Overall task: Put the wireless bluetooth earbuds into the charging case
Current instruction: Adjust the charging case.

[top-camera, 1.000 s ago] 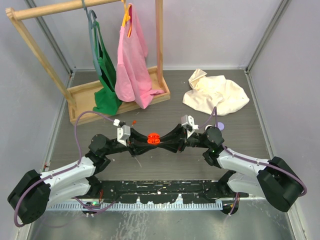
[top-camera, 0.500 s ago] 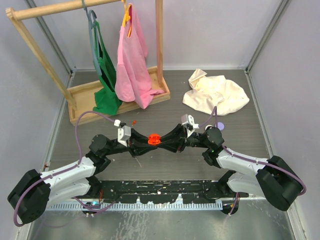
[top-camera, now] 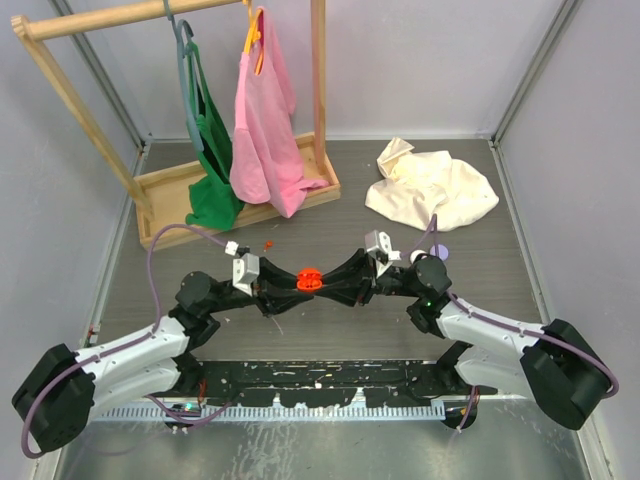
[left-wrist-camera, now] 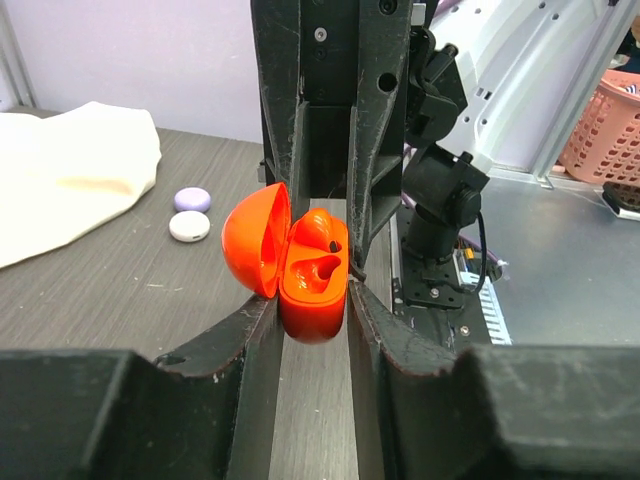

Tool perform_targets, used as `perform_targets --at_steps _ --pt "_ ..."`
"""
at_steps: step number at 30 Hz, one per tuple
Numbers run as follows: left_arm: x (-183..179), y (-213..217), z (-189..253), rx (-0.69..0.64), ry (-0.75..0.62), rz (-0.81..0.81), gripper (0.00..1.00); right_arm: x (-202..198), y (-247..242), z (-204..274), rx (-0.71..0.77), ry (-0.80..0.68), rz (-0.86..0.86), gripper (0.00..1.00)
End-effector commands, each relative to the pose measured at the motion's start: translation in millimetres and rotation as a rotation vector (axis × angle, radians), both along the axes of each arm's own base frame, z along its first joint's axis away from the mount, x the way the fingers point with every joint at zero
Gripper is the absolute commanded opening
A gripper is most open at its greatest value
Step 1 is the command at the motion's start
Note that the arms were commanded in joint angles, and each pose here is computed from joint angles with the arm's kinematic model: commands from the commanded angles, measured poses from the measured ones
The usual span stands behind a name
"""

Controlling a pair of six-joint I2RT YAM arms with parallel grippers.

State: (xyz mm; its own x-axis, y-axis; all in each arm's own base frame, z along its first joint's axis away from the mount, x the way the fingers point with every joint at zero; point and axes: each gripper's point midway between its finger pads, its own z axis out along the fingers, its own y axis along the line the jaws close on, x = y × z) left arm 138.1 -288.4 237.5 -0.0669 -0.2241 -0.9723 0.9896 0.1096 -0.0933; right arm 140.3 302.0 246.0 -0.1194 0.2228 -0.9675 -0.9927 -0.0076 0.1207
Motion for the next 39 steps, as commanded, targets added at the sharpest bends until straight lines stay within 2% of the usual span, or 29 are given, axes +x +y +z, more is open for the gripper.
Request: perform_targets --at_steps 1,8,14,18,21,23,26,29,35,39 --pt "-1.8 6.2 21.6 -0.062 -0.075 0.023 0.33 6.4 -3.9 20.7 0.034 -0.065 -0.036 0.01" --pt "-3.1 8.2 19.9 -0.058 -0.070 0.027 0.34 6.7 -3.9 19.7 0.028 -0.062 -0.033 0.01" --pt "-2.7 8.7 17.6 -0.053 -0.066 0.033 0.30 7.4 -5.1 19.2 0.027 -0.061 -0.040 0.01" --pt "-1.4 9.6 16.3 -0.052 -0.061 0.044 0.23 8.3 -5.9 17.9 0.021 -0.061 -0.044 0.01" --pt "0.0 9.9 16.9 -0.052 -0.055 0.052 0.08 7.9 -5.4 16.5 0.014 -0.060 -0.038 0.01" --pt "-0.1 8.8 17.7 -0.050 -0.052 0.046 0.01 7.5 -4.5 15.5 0.010 -0.059 -0.030 0.06" --pt "-0.8 7.2 21.1 -0.060 -0.049 0.034 0.00 7.6 -3.7 13.9 0.010 -0.053 -0.026 0.20" --pt "-0.6 5.8 25.3 -0.076 -0.049 0.027 0.00 7.7 -3.1 13.2 0.016 -0.044 -0.023 0.29" --pt "-0.1 3.5 31.2 -0.100 -0.050 0.017 0.00 6.8 -1.1 10.8 0.020 -0.025 -0.005 0.40" --pt "-0.4 2.7 31.5 -0.101 -0.049 0.013 0.00 6.1 0.1 10.4 0.022 -0.021 0.005 0.42"
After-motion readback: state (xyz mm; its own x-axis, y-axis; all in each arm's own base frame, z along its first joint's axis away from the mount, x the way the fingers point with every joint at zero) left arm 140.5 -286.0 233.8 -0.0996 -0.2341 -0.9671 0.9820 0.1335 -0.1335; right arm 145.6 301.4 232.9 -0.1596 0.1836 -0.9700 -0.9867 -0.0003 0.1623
